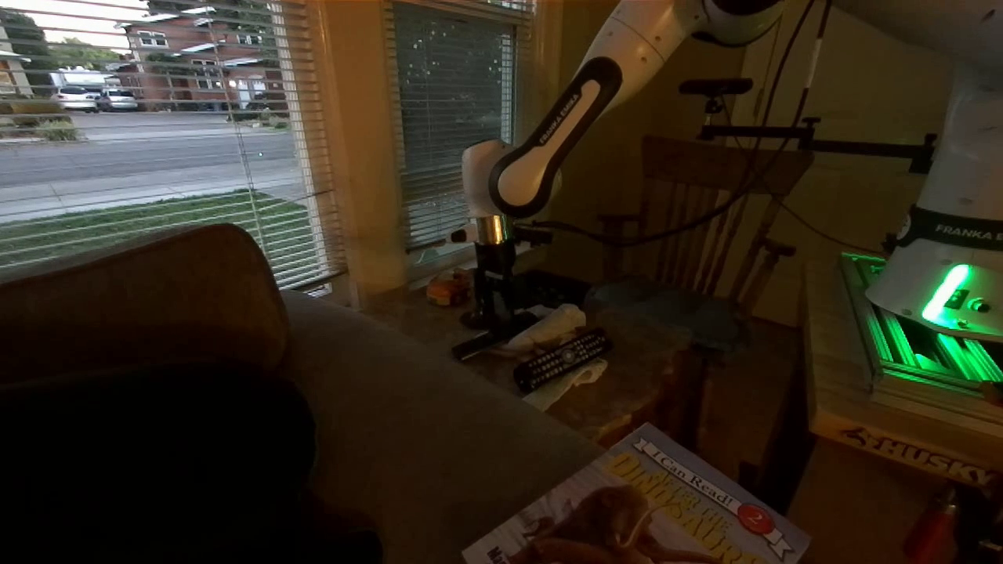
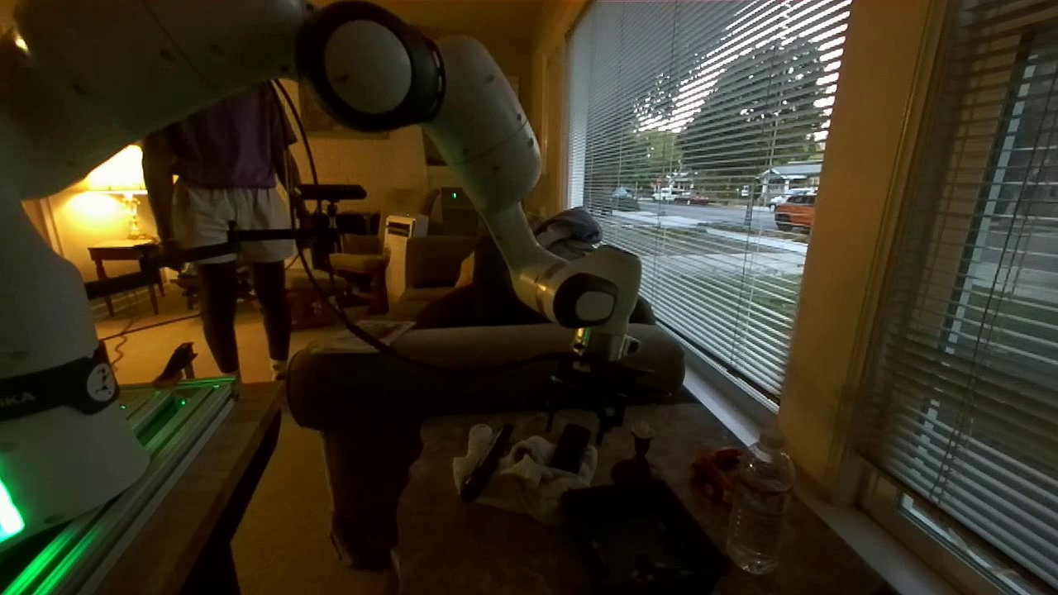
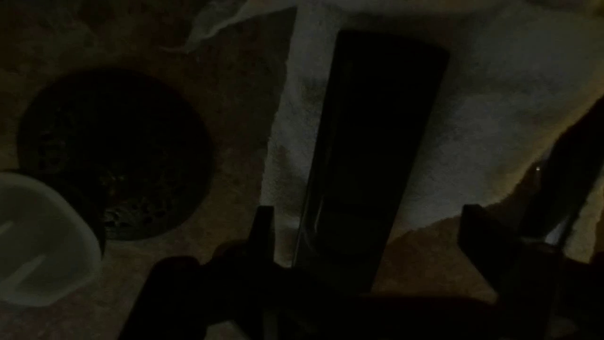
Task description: Put the black object on the arm rest
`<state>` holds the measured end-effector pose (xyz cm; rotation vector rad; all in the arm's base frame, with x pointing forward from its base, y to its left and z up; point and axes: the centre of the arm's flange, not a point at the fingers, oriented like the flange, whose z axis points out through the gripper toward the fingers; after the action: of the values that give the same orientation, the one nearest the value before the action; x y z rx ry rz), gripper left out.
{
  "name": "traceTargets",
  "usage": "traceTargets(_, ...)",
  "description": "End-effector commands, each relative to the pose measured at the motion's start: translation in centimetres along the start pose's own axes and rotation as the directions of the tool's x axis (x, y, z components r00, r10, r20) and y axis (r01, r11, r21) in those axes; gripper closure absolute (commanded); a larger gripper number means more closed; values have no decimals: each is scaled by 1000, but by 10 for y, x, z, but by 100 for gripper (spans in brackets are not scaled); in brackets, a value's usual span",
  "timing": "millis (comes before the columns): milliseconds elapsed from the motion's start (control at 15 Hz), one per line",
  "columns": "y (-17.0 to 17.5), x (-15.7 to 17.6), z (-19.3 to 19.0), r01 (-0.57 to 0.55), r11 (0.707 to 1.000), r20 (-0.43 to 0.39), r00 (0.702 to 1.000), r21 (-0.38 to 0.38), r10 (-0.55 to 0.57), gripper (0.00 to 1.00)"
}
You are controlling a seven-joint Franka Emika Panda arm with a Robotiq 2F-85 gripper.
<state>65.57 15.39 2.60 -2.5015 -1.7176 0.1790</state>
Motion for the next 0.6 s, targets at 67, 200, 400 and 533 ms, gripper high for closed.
traceTargets(67,13,23,15,32,999,44,999,-37,-31,0)
traceTargets(200,13,26,19,33,999,50,998,-40,-31,0)
traceTargets(400,14,29,25,34,998,59,998,-45,-31,0)
traceTargets(533,13,30,28,27,999,64,998,-45,-25,0)
